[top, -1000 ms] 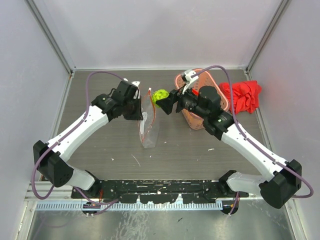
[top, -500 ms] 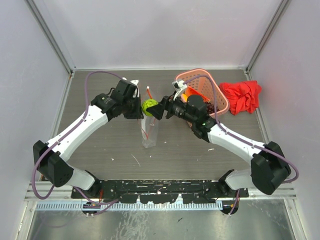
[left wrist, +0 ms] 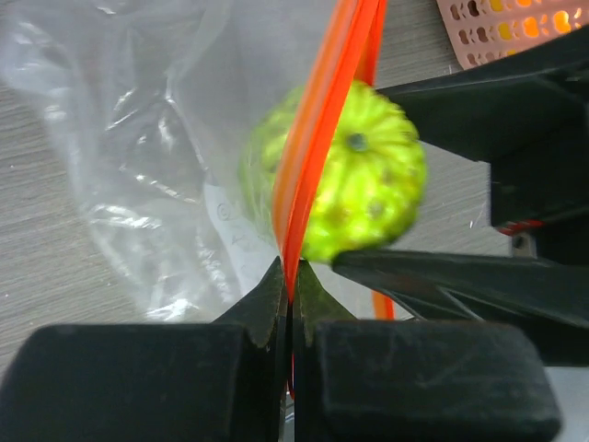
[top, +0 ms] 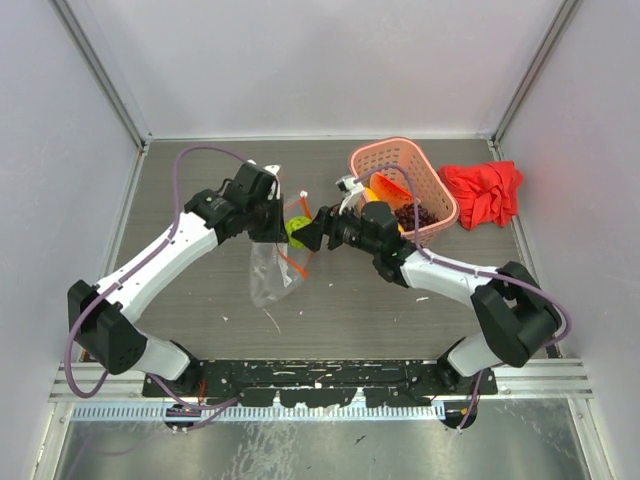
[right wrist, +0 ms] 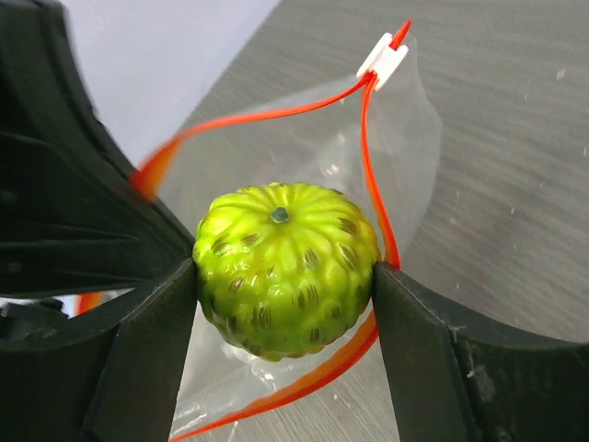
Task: Place the food in the zip-top bag and seal the zipper
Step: Place the fake vegetable in the zipper food storage bag.
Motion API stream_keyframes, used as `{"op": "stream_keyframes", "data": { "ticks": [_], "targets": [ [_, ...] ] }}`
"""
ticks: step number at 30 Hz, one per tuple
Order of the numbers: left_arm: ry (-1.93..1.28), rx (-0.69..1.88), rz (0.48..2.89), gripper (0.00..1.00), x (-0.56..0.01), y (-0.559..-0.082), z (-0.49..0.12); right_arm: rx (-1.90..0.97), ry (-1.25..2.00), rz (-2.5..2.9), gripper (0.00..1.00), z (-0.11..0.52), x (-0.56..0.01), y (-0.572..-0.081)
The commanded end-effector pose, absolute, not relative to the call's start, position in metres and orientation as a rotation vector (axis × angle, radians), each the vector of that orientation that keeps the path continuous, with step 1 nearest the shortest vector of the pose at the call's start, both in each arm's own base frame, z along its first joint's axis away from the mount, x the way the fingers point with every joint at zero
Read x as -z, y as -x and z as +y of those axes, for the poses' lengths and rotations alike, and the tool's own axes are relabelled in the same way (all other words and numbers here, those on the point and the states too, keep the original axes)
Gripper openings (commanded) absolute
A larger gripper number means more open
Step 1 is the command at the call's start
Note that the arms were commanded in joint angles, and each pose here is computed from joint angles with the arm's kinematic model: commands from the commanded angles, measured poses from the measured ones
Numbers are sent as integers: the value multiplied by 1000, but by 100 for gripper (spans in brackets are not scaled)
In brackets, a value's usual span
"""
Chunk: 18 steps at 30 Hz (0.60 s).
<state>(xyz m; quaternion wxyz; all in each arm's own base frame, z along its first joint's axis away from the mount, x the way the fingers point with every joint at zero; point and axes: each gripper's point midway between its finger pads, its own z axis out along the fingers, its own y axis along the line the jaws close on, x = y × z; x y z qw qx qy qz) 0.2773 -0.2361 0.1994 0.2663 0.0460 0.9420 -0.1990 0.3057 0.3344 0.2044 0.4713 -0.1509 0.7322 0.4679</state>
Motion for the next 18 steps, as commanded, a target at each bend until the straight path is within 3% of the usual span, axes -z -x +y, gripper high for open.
{"op": "stream_keyframes", "data": {
  "ticks": [1,12,18],
  "targets": [
    [-135,681,2422,0,-238,-278,-251,-1138,458,1764,29,345,-194,-296],
    [-144,798,2429,0,-240,-269,-266,-1189,550,1659,37,363,-201,-273],
    [-157,826,2423,0,-242,-263,-270,-1183,527,1629,57,363,-206,-274]
  ]
}}
